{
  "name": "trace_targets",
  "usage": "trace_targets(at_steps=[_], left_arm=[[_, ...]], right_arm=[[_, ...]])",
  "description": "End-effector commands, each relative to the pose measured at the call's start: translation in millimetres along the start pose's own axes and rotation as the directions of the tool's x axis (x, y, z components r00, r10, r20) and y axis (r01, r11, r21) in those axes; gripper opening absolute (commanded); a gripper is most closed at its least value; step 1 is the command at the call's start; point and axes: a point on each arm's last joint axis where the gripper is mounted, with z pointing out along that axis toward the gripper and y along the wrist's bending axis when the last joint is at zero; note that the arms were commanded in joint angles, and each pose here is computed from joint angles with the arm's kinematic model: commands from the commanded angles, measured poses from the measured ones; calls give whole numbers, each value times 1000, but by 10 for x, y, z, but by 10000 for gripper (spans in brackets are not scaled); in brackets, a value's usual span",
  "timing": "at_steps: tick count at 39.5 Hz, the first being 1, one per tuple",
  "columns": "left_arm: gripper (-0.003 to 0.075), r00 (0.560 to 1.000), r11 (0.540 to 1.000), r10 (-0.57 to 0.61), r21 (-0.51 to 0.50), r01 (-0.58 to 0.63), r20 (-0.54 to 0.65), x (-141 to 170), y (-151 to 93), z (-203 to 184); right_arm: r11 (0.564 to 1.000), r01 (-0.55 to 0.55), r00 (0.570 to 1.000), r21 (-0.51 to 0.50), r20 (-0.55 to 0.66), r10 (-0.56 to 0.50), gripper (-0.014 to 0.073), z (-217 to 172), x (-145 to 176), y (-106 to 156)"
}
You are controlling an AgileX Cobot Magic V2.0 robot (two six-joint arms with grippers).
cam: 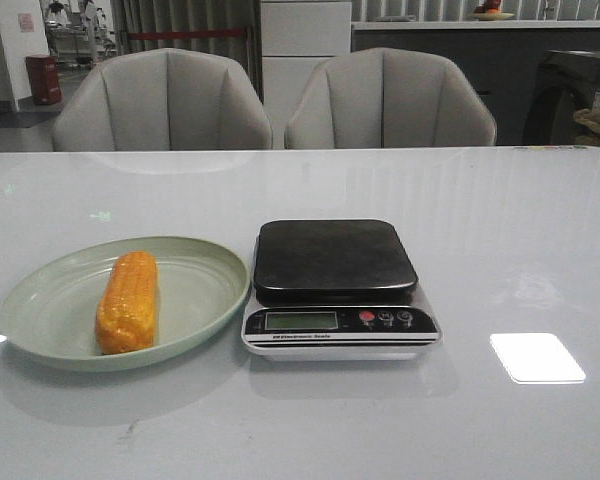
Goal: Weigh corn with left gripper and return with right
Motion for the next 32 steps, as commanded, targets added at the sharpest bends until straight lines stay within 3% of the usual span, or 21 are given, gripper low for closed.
trace_targets(at_steps=[1, 6, 16, 22, 26, 32], left_arm=[[114, 992, 999, -37, 17, 36, 122, -133, -10, -21], [114, 993, 999, -39, 19, 37, 113, -405, -22, 12], [114, 994, 999, -38, 1, 39, -101, -824, -39, 259], [114, 954, 997, -72, -19, 70, -292, -915, -50, 406], [114, 895, 991, -129, -34, 126, -427, -869, -74, 462], [114, 855, 991, -123, -21, 130, -503, -777, -93, 507]], right_arm=[[1000, 18, 996, -8, 87, -17, 156, -16, -45, 7], [1000, 18, 996, -8, 87, -17, 156, -16, -45, 7], [1000, 18, 996, -8, 87, -17, 156, -16, -45, 7], [1000, 18, 996, -8, 87, -17, 156, -16, -45, 7], [1000, 18, 996, -8, 87, -17, 156, -16, -45, 7], [1000, 18, 996, -8, 87, -17, 156, -16, -45, 7]])
